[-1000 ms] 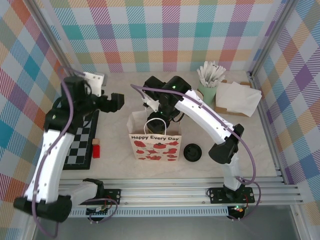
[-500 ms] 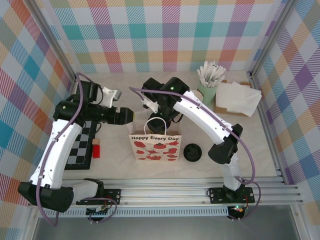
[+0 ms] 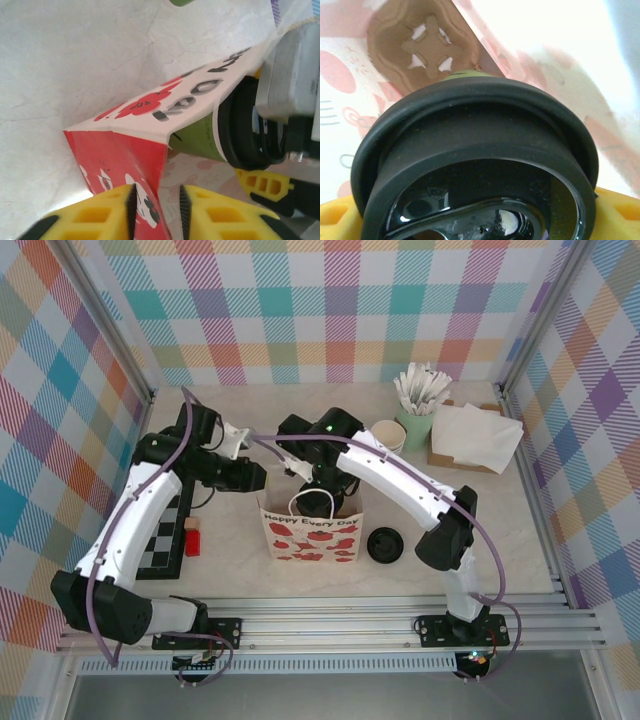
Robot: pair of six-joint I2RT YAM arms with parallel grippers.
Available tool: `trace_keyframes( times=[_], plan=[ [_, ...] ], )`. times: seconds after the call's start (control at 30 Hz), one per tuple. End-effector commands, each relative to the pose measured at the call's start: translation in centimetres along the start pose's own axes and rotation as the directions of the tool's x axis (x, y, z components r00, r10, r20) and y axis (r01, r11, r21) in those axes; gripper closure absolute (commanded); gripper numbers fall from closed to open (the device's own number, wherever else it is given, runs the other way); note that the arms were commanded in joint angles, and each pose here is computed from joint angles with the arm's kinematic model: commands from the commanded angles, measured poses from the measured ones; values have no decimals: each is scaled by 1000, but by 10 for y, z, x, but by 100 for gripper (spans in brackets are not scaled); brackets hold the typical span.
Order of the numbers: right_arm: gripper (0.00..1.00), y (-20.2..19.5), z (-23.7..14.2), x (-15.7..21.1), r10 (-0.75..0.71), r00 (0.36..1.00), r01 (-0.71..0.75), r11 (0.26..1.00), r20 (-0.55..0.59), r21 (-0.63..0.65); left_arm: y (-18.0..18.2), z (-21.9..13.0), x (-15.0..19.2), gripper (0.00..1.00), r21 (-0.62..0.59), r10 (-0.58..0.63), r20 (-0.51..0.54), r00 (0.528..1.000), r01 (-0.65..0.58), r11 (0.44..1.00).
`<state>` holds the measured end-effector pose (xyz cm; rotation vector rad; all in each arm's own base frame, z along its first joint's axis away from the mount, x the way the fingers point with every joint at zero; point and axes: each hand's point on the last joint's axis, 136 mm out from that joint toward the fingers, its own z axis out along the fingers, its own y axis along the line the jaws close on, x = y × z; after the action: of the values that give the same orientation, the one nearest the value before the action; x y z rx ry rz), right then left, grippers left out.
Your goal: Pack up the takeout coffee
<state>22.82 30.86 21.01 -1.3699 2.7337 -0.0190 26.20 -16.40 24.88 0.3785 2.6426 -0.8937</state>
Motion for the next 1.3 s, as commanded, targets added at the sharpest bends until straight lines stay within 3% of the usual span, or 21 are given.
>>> trace_keyframes(
  times=[0.0,0.1,0.17,0.47,0.63,0.93,1.1,1.27],
  plan=[
    [58,-1,0,22,-24,996,26,999,-88,19,-4,-3,-13,82,-7,61,29,998,-60,998],
    [58,-2,4,24,-26,994,31,999,-110,37,-6,-9,-26,96,-24,104,67,992,-102,994],
    [58,1,10,24,-36,991,41,998,-130,37,-7,-10,-34,100,-30,115,94,989,-112,993],
    [58,22,25,12,-51,989,46,998,-140,-42,4,2,-53,100,-53,99,102,990,-94,994],
    [59,20,29,19,-72,983,70,997,-167,-20,3,0,-67,100,-62,124,141,982,-116,991],
    [60,-1,-15,4,-6,998,2,997,56,75,1,-17,-73,100,-86,182,285,941,-164,983],
    [60,-11,-28,0,3,993,-17,992,117,125,2,-14,-69,100,-78,180,275,945,-164,983],
    [59,1,-26,4,-39,989,30,997,143,69,11,-9,-65,100,-96,146,254,956,-125,988]
  ],
)
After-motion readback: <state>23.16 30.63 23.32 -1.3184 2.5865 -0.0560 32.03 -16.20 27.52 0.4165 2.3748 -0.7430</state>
